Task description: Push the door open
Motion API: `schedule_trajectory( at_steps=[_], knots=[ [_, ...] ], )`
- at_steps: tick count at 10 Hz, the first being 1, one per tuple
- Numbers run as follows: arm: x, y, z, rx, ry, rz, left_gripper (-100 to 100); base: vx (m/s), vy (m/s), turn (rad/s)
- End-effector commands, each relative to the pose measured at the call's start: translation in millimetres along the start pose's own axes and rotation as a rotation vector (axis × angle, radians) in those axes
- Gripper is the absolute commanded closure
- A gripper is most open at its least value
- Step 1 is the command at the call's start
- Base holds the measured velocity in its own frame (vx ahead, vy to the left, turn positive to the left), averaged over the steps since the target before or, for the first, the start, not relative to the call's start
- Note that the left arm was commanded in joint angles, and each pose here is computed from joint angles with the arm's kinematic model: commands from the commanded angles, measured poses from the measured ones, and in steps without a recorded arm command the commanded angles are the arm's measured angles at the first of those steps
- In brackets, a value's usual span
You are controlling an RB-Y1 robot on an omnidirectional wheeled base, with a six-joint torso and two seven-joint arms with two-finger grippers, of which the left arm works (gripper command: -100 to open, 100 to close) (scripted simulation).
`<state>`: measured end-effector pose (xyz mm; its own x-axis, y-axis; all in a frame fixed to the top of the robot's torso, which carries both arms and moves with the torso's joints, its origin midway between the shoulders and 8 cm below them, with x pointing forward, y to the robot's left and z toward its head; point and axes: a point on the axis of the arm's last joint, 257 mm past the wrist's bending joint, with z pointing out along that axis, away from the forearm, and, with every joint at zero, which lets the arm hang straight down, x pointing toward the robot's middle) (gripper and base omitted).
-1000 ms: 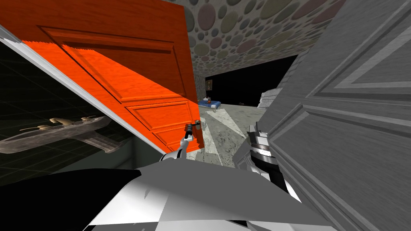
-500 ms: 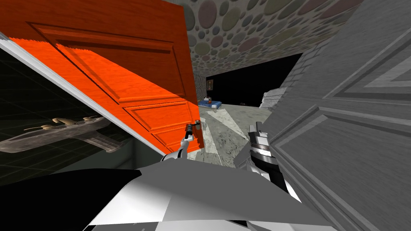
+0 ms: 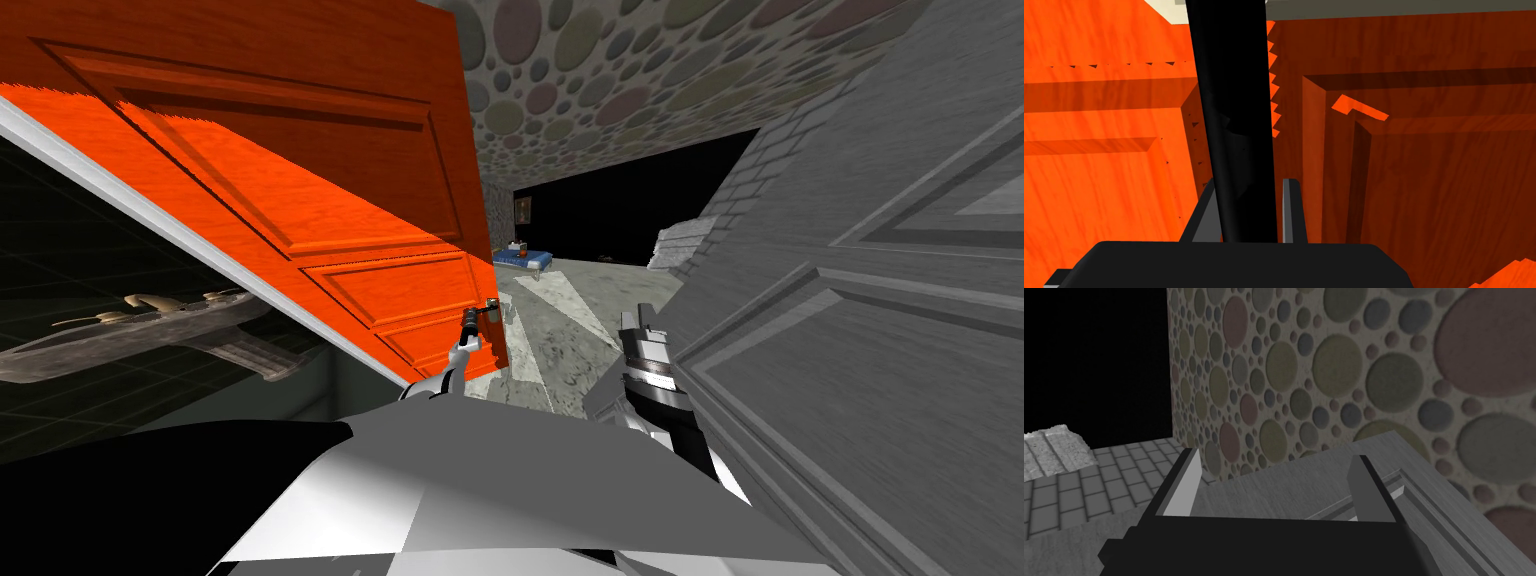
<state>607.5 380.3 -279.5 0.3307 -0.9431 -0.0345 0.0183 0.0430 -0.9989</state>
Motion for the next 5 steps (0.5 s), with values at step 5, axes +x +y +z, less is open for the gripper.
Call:
schedule_trajectory(
  at_steps=[5],
  knots=[
    [-21.3, -9.4, 3.3, 0.020, -0.041, 0.010, 100, 0.037, -0.002, 0.013]
  ],
)
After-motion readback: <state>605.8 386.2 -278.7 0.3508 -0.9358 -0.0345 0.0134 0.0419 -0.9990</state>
